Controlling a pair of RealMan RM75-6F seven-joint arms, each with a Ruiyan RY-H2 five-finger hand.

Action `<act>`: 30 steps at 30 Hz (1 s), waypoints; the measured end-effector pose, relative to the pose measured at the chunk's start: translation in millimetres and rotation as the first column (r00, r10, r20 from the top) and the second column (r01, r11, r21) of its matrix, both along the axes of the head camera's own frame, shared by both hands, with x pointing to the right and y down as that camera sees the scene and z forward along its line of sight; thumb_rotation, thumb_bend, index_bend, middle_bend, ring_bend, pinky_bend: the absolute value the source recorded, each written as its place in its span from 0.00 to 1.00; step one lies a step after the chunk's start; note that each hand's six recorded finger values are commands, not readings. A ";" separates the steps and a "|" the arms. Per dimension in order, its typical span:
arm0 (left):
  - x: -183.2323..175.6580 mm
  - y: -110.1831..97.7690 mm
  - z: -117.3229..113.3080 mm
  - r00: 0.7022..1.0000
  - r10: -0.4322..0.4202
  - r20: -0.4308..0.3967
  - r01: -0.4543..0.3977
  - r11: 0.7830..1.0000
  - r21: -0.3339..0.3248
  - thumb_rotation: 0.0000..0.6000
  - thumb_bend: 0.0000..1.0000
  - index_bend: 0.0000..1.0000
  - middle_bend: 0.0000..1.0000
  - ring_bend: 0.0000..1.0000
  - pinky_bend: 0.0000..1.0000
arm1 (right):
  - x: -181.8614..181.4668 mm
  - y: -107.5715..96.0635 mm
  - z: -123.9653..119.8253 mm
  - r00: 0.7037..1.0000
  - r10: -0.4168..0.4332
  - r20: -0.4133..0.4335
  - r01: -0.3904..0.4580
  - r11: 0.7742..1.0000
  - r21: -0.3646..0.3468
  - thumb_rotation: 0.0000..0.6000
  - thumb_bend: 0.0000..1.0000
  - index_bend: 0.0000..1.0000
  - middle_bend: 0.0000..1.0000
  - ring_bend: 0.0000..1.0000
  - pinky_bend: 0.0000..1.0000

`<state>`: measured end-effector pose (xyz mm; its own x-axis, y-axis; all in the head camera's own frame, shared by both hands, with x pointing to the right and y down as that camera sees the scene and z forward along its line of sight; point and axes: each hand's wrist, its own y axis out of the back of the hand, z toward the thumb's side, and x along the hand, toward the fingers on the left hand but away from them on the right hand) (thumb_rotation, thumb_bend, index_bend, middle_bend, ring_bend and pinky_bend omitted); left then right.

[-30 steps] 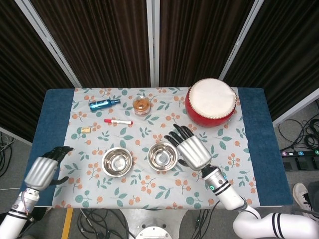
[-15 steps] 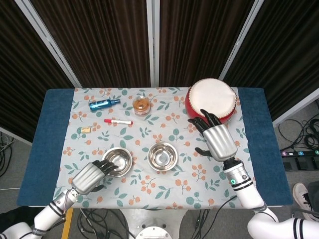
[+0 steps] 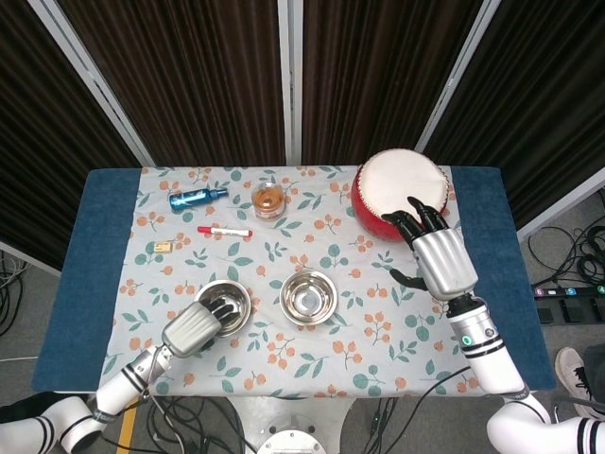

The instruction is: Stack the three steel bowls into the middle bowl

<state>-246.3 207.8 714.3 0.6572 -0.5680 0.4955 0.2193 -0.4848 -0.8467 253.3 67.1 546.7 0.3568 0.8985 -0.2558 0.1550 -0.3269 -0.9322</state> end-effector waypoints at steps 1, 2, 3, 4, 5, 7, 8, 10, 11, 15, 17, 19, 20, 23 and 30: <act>0.7 -0.2 1.5 1.000 0.001 0.001 -0.001 1.000 -0.004 1.00 0.23 0.36 0.42 0.33 0.50 | 1.4 -0.6 0.1 1.000 0.002 -0.001 -0.002 1.000 0.000 1.00 0.07 0.18 0.23 0.06 0.16; 1.4 -0.3 2.7 1.000 0.002 0.002 -0.002 1.000 -0.009 1.00 0.24 0.37 0.43 0.34 0.50 | 3.2 -1.4 0.3 1.000 0.006 -0.002 -0.006 1.000 0.000 1.00 0.07 0.18 0.23 0.06 0.16; 2.6 -0.3 4.4 1.000 0.002 0.003 -0.002 1.000 -0.018 1.00 0.24 0.39 0.43 0.34 0.51 | 4.4 -1.9 0.6 1.000 0.009 -0.002 -0.009 1.000 -0.001 1.00 0.07 0.18 0.23 0.06 0.16; 3.6 -0.5 5.9 1.000 0.004 0.004 -0.003 1.000 -0.023 1.00 0.25 0.39 0.44 0.35 0.51 | 5.7 -2.4 1.0 1.000 0.012 -0.002 -0.012 1.000 -0.003 1.00 0.07 0.18 0.23 0.06 0.16; 4.5 -0.6 7.3 1.000 0.006 0.006 -0.006 1.000 -0.027 1.00 0.25 0.39 0.44 0.35 0.52 | 7.3 -3.1 1.7 1.000 0.015 -0.001 -0.015 1.000 -0.006 1.00 0.07 0.18 0.23 0.06 0.16; 6.2 -1.4 11.2 1.000 0.010 0.014 -0.009 0.999 -0.036 1.00 0.25 0.40 0.45 0.36 0.52 | 9.8 -4.1 3.0 1.000 0.020 -0.003 -0.020 1.000 -0.012 1.00 0.07 0.18 0.23 0.06 0.16; 7.1 -2.3 12.9 1.000 0.010 0.017 -0.010 0.999 -0.039 1.00 0.26 0.41 0.46 0.37 0.53 | 11.2 -4.5 4.0 1.000 0.022 -0.004 -0.022 1.000 -0.016 1.00 0.07 0.18 0.23 0.06 0.16; 9.0 -5.0 16.1 1.000 0.011 0.023 -0.010 0.999 -0.038 1.00 0.26 0.44 0.49 0.40 0.56 | 13.3 -5.2 5.3 1.000 0.024 -0.006 -0.024 1.000 -0.020 1.00 0.07 0.18 0.23 0.06 0.16; 9.8 -6.2 17.3 1.000 0.010 0.024 -0.009 0.999 -0.037 1.00 0.27 0.46 0.50 0.41 0.57 | 14.9 -5.6 6.2 1.000 0.026 -0.008 -0.026 0.999 -0.022 1.00 0.07 0.18 0.23 0.06 0.16; 11.9 -10.6 20.1 1.000 -0.009 0.027 0.009 1.000 -0.022 1.00 0.29 0.53 0.58 0.51 0.65 | 19.4 -6.8 8.8 0.999 0.034 -0.012 -0.034 0.999 -0.028 1.00 0.07 0.17 0.23 0.06 0.16; 11.9 -11.8 21.2 0.999 -0.015 0.030 0.016 1.000 -0.017 1.00 0.30 0.55 0.60 0.54 0.67 | 21.9 -7.2 10.4 0.999 0.037 -0.015 -0.038 0.999 -0.032 1.00 0.07 0.17 0.23 0.06 0.16; 11.7 -12.4 22.3 0.999 -0.016 0.035 0.016 1.000 -0.013 1.00 0.31 0.57 0.61 0.56 0.69 | 23.6 -7.4 11.7 0.999 0.040 -0.017 -0.041 0.999 -0.036 1.00 0.07 0.17 0.23 0.06 0.16; 11.5 -12.1 22.8 0.999 -0.015 0.037 0.015 1.000 -0.014 1.00 0.32 0.58 0.62 0.56 0.69 | 24.7 -7.5 12.6 0.999 0.041 -0.020 -0.042 0.998 -0.038 1.00 0.07 0.17 0.23 0.06 0.16; 11.0 -10.9 23.8 0.999 -0.013 0.045 0.013 1.000 -0.018 1.00 0.36 0.61 0.65 0.59 0.72 | 27.4 -7.8 14.6 0.999 0.047 -0.026 -0.048 0.998 -0.045 1.00 0.07 0.17 0.23 0.06 0.16; 11.8 -10.7 25.4 0.998 -0.005 0.056 0.006 1.000 -0.017 1.00 0.40 0.66 0.68 0.62 0.75 | 33.6 -8.4 20.1 0.997 0.062 -0.035 -0.064 0.996 -0.059 1.00 0.07 0.17 0.23 0.06 0.16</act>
